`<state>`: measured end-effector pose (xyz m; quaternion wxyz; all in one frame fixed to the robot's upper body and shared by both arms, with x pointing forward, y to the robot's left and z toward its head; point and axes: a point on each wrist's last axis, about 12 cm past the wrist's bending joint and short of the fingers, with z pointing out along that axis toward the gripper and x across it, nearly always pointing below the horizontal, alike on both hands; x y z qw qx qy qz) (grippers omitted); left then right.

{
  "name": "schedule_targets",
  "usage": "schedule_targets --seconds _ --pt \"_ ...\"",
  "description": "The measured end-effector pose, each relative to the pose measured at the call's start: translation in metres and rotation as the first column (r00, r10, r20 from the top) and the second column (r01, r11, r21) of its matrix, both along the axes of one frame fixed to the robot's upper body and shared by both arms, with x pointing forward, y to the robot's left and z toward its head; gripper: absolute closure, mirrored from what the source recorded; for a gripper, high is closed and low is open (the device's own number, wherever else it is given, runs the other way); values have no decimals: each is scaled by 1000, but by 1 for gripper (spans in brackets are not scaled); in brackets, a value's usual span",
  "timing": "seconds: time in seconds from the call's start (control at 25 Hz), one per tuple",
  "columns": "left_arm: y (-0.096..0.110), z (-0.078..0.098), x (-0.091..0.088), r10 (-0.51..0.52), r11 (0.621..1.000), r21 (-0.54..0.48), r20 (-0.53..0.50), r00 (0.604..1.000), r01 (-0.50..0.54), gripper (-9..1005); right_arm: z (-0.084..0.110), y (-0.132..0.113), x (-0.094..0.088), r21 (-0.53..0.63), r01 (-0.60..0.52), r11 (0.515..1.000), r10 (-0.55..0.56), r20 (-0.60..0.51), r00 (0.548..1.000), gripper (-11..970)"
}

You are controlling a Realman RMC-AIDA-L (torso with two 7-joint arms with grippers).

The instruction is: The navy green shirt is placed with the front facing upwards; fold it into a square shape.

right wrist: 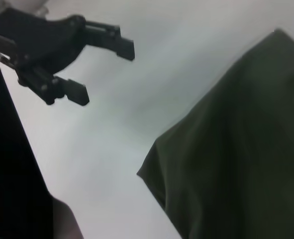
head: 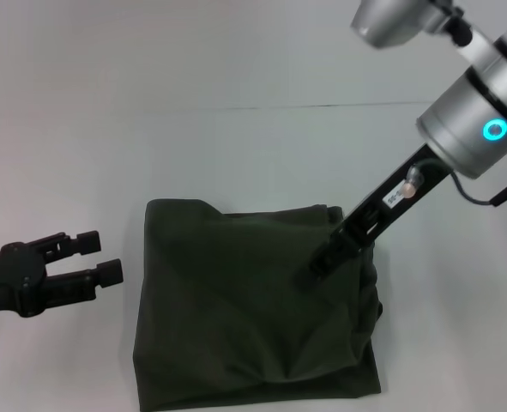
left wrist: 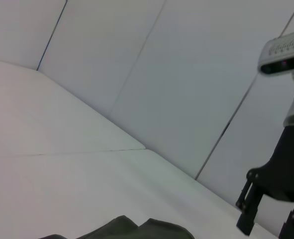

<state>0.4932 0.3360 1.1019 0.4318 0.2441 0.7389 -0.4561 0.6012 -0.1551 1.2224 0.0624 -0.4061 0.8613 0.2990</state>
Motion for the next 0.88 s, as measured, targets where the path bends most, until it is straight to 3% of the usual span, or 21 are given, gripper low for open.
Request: schedule_targets --seconds 0.2,0.48,0.88 --pt "0 -1 0 1 1000 4 11 1000 -1 119 -13 3 2 -8 7 1000 -8 -46 999 301" --pt "2 2 0 10 1000 0 22 1000 -10 119 -22 6 5 1 12 1000 -12 -23 1000 301" --pt "4 4 2 20 1000 -2 40 999 -20 118 -51 16 0 37 -34 999 36 -63 997 302"
